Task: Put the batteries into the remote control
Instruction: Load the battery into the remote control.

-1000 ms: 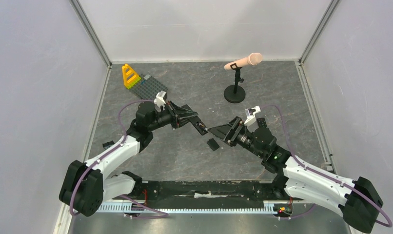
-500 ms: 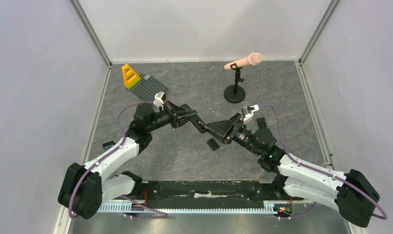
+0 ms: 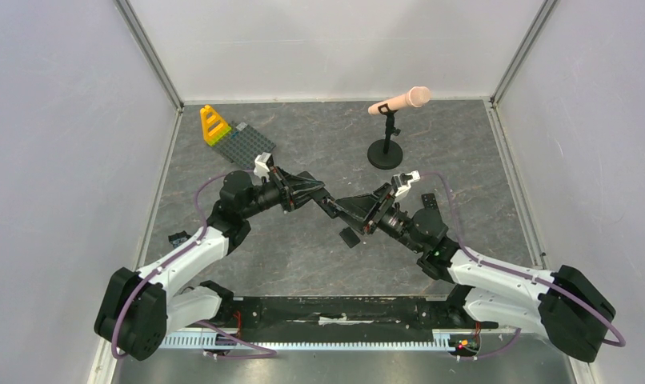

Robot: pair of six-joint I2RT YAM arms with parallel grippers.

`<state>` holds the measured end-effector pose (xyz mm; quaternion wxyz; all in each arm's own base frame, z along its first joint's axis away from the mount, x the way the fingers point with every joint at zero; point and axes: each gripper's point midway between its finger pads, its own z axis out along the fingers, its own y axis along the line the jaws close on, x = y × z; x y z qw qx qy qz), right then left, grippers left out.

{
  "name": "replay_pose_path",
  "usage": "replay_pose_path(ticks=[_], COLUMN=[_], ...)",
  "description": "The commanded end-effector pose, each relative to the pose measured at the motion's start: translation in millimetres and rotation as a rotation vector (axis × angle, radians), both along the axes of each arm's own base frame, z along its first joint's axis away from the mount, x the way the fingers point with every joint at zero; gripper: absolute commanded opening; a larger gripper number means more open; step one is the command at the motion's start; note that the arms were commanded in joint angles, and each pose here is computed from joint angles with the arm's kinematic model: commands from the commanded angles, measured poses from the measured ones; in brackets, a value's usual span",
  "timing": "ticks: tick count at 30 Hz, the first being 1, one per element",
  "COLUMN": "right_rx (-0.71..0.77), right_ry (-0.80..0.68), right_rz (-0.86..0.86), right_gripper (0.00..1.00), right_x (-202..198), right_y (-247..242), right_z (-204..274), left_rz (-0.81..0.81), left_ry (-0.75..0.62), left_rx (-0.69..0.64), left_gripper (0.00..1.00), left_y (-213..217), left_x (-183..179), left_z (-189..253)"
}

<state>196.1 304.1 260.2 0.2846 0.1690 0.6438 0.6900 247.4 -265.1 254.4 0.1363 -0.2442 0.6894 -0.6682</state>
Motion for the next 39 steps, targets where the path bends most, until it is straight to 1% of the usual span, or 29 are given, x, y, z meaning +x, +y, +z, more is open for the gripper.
replay_pose_path(ticks=[1, 22, 32, 33, 37, 39], right_rx=[0.067, 0.025, 0.038, 0.039, 0.042, 0.042], right_ry=[-0.033, 0.012, 0.032, 0.034, 0.045, 0.046], right_rz=[0.017, 0.036, 0.051, 0.052, 0.061, 0.064], right_gripper=[0.69, 0.61, 0.52, 0.51, 0.33, 0.27], right_x=[0, 0, -1, 0, -1, -1], right_y=[4, 13, 16, 16, 18, 18], right_z=[22, 3, -2, -2, -4, -4], left_rz=[0.01, -0.006, -0.014, -0.017, -0.02, -0.018], left_ry=[-0.027, -0.045, -0.044, -0.047, -0.058, -0.066], left_rx=[-0.067, -0.091, -0.106, -0.106, -0.096, -0.082], left_gripper=[0.02, 0.02, 0.02, 0.02, 0.02, 0.02], left_y=[0, -2, -3, -3, -3, -3], left_x=[-2, -6, -8, -9, -9, -9], left_z=[21, 28, 28, 28, 27, 24])
